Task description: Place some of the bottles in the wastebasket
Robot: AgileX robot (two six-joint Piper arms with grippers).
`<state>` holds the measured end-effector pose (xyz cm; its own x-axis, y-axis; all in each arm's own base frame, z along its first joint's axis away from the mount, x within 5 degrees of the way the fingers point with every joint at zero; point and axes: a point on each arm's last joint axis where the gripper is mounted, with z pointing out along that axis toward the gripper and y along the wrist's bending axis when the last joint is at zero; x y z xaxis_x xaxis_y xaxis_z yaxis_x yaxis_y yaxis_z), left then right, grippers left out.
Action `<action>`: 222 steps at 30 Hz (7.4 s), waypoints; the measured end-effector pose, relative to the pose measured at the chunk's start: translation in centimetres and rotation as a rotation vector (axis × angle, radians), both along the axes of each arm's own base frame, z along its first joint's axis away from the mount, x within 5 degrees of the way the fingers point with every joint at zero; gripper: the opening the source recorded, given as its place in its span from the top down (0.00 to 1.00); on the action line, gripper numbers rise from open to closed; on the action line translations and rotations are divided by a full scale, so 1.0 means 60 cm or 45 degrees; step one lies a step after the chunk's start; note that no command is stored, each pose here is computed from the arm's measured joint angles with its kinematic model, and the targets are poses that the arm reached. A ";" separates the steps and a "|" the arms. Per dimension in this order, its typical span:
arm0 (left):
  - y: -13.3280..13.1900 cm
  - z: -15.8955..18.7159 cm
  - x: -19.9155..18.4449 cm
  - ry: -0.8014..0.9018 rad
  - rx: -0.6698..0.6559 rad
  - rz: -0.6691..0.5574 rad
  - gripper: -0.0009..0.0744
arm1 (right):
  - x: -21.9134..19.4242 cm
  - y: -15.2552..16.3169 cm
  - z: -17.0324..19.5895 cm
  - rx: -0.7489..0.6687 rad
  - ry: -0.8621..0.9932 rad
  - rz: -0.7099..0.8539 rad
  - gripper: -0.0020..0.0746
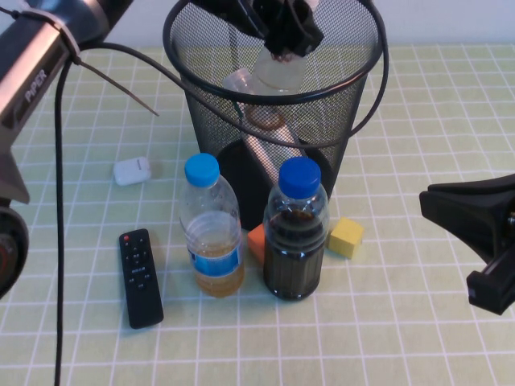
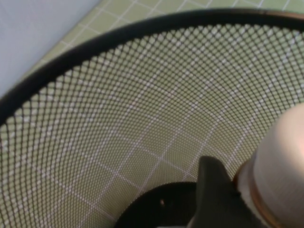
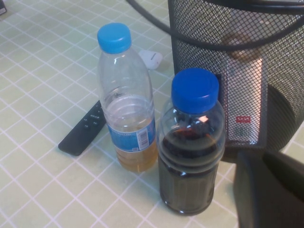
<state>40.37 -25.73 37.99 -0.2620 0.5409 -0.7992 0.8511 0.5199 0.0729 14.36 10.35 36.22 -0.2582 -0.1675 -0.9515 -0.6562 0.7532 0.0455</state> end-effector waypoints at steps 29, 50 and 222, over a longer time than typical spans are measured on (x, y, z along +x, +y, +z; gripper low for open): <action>0.096 0.179 -0.161 0.003 0.002 0.083 0.95 | -0.043 -0.018 0.018 0.114 0.066 0.014 0.97; 0.345 0.165 -0.538 -0.436 -0.271 0.465 0.99 | -0.045 -0.020 0.045 0.113 0.004 0.014 0.97; 0.416 -0.288 -0.571 -0.723 -0.574 1.057 0.99 | -0.152 -0.175 -0.310 -0.134 -0.155 -0.910 0.97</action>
<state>6.09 -0.77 20.69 0.0587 -0.0051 -0.9983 0.1273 0.9919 0.0024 5.23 -0.15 17.64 -0.2317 -0.0897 -0.9686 0.0015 0.9957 -0.0925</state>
